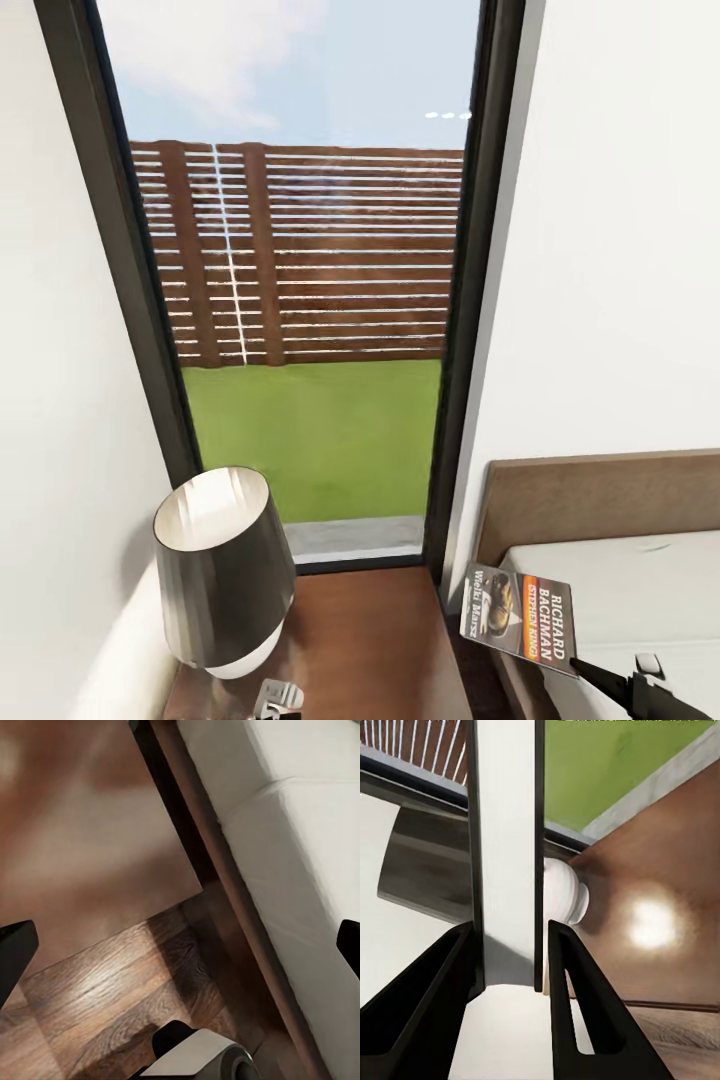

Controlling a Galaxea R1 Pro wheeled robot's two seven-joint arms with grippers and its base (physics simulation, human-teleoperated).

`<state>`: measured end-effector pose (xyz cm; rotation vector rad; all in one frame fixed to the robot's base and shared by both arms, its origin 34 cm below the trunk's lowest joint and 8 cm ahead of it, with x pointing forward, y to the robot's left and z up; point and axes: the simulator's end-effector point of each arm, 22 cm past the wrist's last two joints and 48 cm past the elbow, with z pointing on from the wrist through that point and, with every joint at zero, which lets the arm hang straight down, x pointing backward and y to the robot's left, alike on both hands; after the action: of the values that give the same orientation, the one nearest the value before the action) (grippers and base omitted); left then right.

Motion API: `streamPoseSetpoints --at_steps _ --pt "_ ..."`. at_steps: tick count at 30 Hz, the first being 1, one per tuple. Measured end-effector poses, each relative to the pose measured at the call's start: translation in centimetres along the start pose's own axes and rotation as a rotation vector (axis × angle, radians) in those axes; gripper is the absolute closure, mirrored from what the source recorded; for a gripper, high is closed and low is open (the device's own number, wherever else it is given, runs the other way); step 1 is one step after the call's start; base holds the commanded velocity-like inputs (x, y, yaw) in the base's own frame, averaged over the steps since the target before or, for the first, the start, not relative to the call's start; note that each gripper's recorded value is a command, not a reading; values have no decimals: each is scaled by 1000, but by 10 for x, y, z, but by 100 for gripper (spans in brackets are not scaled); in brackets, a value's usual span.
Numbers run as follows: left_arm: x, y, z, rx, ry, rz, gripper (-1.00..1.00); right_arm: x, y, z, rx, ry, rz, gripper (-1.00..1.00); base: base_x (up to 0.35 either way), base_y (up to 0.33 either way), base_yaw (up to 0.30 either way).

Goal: In the bedroom, move the book from the bed onto either nightstand, and place the two sandals side by side next to the bed.

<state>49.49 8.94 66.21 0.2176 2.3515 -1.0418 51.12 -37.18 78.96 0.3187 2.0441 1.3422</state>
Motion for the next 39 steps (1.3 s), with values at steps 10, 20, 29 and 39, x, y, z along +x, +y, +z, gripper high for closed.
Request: streamPoseSetpoints --at_steps 10,20,29,39 --pt "0 0 0 0 0 0 -100 0 0 0 -1 1 1 100 0 0 172" --pt "0 -1 1 2 1 1 -100 1 0 0 0 4 0 100 0 0 226" --pt "1 -1 1 1 2 0 -100 0 0 0 -2 0 0 100 0 0 93" --pt "0 -1 0 1 1 1 -100 0 1 0 -2 1 0 100 56 0 63"
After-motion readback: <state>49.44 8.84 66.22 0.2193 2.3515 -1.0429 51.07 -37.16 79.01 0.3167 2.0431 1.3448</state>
